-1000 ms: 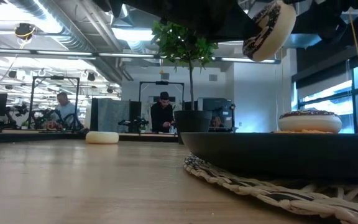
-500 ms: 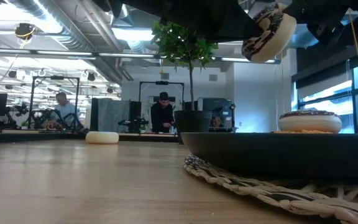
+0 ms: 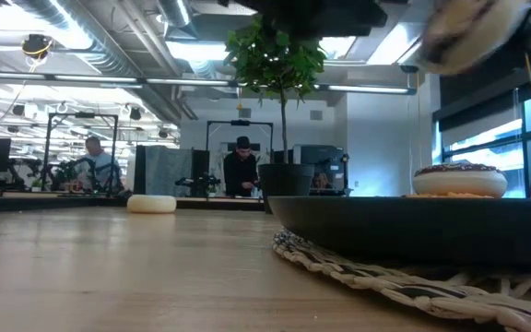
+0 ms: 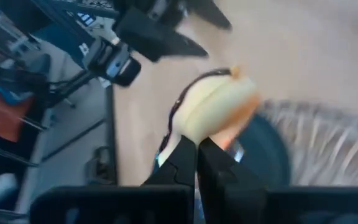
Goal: Pick & Place donuts
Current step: Put the big black donut on the white plate
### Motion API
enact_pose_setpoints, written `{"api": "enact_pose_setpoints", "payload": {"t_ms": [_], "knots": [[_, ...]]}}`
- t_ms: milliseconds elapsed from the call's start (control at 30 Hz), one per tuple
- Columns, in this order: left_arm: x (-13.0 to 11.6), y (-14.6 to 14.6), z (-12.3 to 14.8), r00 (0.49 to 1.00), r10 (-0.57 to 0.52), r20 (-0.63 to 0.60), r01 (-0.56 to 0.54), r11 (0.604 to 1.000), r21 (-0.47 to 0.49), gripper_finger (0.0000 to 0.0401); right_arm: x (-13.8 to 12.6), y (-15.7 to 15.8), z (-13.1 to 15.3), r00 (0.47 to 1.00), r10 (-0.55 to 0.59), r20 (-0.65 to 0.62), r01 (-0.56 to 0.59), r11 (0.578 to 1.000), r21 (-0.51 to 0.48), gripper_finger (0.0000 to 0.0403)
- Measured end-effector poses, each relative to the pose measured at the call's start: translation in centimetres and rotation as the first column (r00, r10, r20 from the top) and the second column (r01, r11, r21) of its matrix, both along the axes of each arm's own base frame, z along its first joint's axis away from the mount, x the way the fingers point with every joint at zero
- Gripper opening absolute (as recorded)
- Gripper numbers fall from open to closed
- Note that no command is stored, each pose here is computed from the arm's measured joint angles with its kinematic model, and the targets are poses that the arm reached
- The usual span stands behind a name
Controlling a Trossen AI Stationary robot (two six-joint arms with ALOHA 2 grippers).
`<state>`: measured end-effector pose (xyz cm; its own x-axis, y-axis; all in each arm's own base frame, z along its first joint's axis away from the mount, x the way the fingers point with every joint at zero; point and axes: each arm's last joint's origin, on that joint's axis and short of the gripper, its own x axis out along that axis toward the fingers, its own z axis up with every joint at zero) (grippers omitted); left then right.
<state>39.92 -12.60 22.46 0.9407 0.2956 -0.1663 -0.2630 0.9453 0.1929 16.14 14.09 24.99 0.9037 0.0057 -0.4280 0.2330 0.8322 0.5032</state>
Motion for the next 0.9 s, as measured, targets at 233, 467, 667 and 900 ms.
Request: {"api": "enact_pose_setpoints", "payload": {"t_ms": [233, 467, 667, 900], "knots": [[-0.4, -1.1, 0.1, 1.0, -0.029, 0.009, 0.029, 0.999, -0.021, 0.0131, -3.1, 2.8, -1.0, 0.998, -0.039, -0.04, 0.047, 0.973, 0.225, 0.0004], [-0.3, -0.9, 0.2, 1.0, -0.019, 0.02, 0.02, 0.999, -0.047, 0.0129, -5.6, 3.9, -3.5, 0.985, -0.143, -0.093, 0.16, 0.962, 0.222, 0.0004], [-0.2, -0.7, 0.2, 0.999, -0.013, 0.03, 0.016, 0.996, -0.083, 0.0129, -5.5, 4.5, -5.7, 0.967, -0.184, -0.177, 0.214, 0.962, 0.172, 0.0004], [-0.3, -0.7, 0.2, 0.999, -0.015, 0.03, 0.017, 0.996, -0.084, 0.013, -5.2, 5.2, -7.3, 0.954, -0.221, -0.205, 0.253, 0.956, 0.146, 0.0004]]}}
